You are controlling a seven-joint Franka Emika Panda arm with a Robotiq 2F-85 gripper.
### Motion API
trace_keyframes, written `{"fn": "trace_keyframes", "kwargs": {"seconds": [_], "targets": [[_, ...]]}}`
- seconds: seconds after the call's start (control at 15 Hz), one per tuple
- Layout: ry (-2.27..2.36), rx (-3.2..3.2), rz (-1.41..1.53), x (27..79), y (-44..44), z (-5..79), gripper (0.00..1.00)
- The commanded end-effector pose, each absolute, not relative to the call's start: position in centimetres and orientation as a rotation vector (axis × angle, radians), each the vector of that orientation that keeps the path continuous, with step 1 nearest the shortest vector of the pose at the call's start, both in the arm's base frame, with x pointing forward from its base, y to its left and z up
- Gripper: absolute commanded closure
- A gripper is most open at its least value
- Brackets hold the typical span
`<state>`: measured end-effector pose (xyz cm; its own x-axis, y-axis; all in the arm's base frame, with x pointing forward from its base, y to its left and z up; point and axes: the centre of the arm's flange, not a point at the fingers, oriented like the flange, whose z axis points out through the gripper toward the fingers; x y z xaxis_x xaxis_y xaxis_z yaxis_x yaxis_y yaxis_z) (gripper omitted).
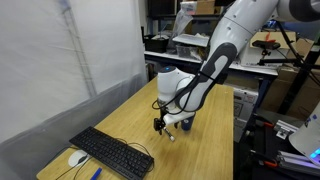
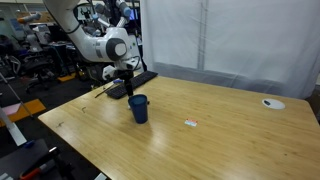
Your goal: Pick up the pen from the table and put it in the blue cup.
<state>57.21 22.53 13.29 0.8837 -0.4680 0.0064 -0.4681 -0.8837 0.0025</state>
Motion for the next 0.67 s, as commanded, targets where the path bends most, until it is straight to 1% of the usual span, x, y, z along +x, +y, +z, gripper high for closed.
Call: {"fn": "trace_keyframes", "kwargs": {"seconds": [0.0,0.6], "targets": [[-0.757,3.045,0.009,57.2,22.5,13.3,0.00],[-0.722,3.072,0.041,58.1,21.0,10.8,0.00]]}}
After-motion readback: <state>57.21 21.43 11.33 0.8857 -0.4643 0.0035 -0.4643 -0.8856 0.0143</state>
